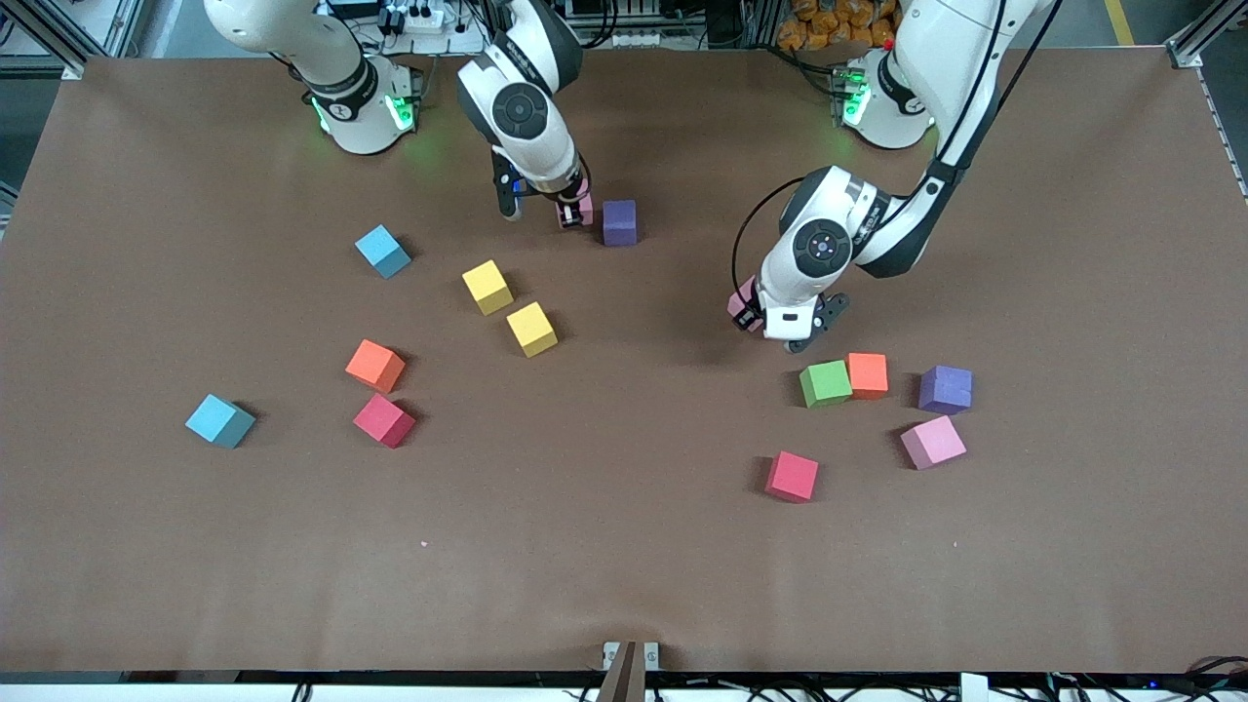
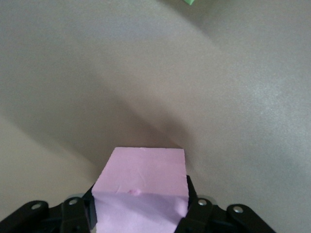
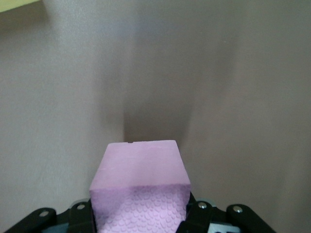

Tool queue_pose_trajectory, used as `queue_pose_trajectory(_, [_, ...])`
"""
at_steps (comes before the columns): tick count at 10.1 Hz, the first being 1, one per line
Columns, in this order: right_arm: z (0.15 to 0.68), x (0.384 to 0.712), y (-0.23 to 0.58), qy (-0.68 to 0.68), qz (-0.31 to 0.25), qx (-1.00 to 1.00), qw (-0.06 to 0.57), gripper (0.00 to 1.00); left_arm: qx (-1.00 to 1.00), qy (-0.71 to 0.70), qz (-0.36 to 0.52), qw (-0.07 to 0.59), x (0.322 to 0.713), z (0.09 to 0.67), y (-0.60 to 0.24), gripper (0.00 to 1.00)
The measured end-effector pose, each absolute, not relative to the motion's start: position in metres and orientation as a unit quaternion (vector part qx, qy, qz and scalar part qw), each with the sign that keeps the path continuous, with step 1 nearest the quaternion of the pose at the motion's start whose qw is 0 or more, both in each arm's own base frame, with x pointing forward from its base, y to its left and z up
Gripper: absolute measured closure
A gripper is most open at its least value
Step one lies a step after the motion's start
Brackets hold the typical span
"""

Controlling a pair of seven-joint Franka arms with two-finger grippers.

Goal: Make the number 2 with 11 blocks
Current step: 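Place the two pink cubes on either side of the purple cube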

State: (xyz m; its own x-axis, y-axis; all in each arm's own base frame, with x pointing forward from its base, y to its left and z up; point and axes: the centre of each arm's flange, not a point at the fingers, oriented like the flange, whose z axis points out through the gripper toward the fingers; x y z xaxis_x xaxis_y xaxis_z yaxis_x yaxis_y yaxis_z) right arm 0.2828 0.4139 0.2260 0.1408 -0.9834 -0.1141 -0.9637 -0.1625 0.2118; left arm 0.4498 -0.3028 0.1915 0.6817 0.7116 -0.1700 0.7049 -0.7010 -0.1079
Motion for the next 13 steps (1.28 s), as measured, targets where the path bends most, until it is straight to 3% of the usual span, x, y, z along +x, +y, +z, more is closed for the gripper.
queue_pose_trajectory(5, [0.214, 0.287, 0.419, -0.671, -0.115, 0.733, 0.009, 0.41, -0.844, -0.527, 0.098, 0.003, 0.421, 0.203, -0.356, 0.37])
queue_pose_trajectory(13, [0.198, 0.288, 0.418, -0.697, -0.109, 0.708, 0.004, 0.41, -0.689, -0.714, 0.122, 0.020, 0.376, 0.219, -0.405, 0.37])
